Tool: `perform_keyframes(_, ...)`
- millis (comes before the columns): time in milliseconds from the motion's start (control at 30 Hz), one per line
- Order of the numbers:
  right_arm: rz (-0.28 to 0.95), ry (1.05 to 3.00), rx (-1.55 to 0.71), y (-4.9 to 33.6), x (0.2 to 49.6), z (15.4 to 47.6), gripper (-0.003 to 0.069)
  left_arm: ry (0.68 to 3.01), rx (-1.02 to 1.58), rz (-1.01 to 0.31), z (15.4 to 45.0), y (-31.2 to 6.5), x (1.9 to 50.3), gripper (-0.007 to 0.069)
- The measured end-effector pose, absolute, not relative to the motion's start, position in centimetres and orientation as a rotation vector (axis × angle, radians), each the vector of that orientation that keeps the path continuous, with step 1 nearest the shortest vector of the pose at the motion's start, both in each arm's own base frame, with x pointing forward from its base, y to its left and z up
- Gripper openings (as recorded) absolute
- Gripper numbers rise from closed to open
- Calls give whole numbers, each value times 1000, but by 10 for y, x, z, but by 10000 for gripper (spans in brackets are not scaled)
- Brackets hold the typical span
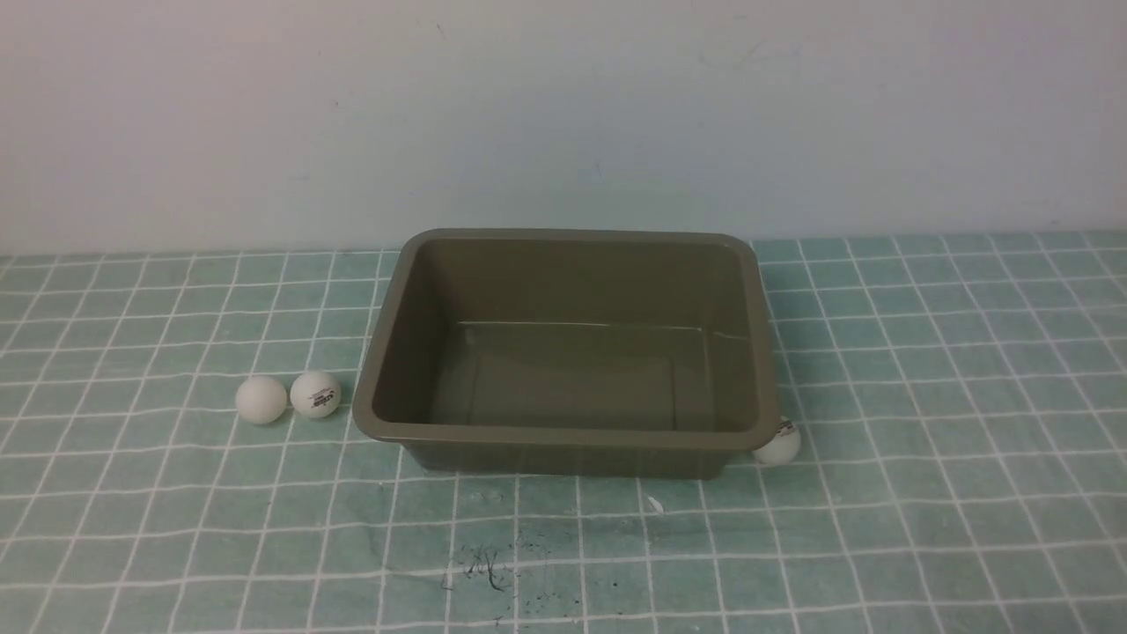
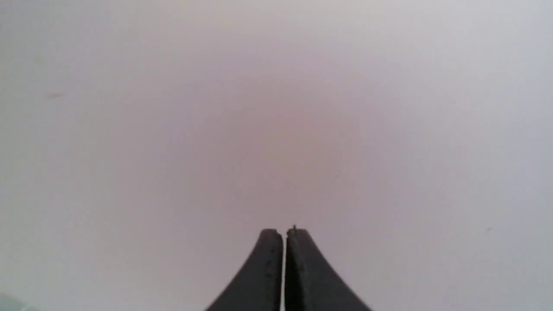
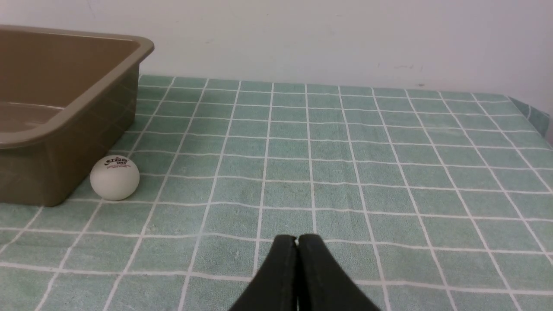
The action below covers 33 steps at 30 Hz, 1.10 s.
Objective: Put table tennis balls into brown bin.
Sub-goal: 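Reach for and grasp a ping pong ball on the table beside the basket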
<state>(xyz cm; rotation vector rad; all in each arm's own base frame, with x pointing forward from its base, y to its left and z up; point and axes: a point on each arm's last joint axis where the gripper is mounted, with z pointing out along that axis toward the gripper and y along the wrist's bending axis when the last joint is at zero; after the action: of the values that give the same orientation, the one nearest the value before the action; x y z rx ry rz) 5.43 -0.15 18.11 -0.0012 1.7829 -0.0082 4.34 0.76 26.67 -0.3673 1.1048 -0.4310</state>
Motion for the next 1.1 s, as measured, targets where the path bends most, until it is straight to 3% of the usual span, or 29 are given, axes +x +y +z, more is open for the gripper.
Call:
perform_keyframes(67,-9,1782,-2,-2,54,181,-13,1164,-328,-437,292,3,43,-5)
perform_keyframes(133,37,1754,32,0,55,182,-13,1394,-267,-436,330,-6,55,-5)
perform_keyframes(167,47,1742,38,0,55,183,-13,1419,-262,-435,332,-6,56,-5)
perform_keyframes(200,115,1705,94,1,56,186,-13,1553,-236,-426,341,-10,65,-5)
perform_keyframes(233,259,1621,210,3,56,193,-13,1806,-184,-399,346,-16,83,-5)
perform_keyframes(267,277,1609,225,3,57,194,-13,1811,-179,-392,349,-16,86,-5)
perform_keyframes(300,405,1523,336,2,57,200,-13,2021,-125,-359,347,-19,106,-5)
perform_keyframes(400,620,1369,534,0,56,210,-13,2333,-42,-320,335,-22,144,-5)
perform_keyframes(500,682,1299,599,-3,55,214,-13,2522,-12,-302,313,-23,187,-5)
perform_keyframes(633,710,1267,632,-4,55,215,-13,2665,23,-273,283,-23,231,-5)
perform_keyframes(767,715,1377,541,4,51,233,-13,2725,55,-214,265,-21,273,-5)
perform_keyframes(1000,491,1799,224,17,56,309,-13,2776,116,-121,253,-18,329,1)
perform_keyframes(1100,386,1960,95,19,69,340,-13,2779,136,-74,244,-16,359,67)
